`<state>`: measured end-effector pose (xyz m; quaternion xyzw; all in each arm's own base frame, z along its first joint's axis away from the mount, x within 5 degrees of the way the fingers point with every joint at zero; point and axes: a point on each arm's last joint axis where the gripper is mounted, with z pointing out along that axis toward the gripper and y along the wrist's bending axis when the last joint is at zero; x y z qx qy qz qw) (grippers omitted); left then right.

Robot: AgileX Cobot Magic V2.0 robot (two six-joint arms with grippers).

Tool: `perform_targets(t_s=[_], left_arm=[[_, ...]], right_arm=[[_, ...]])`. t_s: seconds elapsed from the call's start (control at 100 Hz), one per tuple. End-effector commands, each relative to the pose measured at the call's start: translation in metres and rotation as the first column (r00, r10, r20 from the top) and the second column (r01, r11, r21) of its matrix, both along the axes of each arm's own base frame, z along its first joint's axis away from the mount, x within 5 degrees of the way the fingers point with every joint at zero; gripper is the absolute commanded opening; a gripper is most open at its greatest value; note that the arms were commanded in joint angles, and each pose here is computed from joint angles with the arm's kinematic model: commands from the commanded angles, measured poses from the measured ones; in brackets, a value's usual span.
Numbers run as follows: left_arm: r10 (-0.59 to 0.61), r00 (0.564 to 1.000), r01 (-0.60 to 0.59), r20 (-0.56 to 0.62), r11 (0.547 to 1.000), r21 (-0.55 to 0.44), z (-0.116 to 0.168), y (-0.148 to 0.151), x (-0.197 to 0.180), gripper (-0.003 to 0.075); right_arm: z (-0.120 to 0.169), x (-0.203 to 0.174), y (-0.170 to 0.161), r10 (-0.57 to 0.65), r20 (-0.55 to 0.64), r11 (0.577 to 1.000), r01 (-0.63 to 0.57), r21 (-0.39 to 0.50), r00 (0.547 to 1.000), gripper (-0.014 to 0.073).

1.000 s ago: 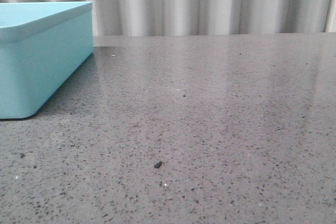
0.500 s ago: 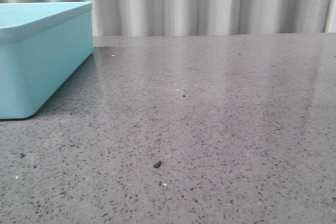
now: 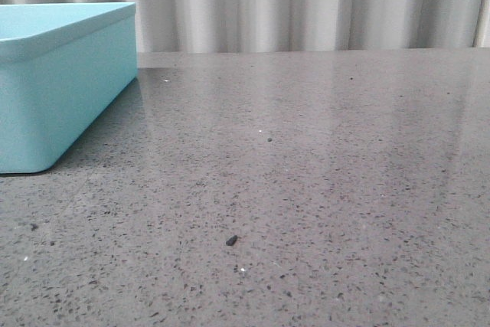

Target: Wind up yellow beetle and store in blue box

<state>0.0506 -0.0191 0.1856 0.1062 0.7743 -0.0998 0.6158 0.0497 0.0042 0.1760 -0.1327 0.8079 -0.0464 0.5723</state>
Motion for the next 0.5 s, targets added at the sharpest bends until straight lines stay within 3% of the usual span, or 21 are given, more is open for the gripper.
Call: perform_targets(t_s=[0.0,0.49], left_arm=[[0.011,0.999,-0.01,0.04,1.0,-0.018,-0.0035,0.0008,0.0007,-0.0021],[0.011,0.999,-0.01,0.04,1.0,-0.018,-0.0035,0.0008,0.0007,-0.0021]], right_arm=[[-0.0155,-0.0011,-0.0013,-0.009,-0.045,1.0,0.008,-0.024,0.999,-0.0042],[-0.0155,-0.0013,0.0005,0.028,-0.045,0.999,-0.029,-0.024,0.999,-0.0042]])
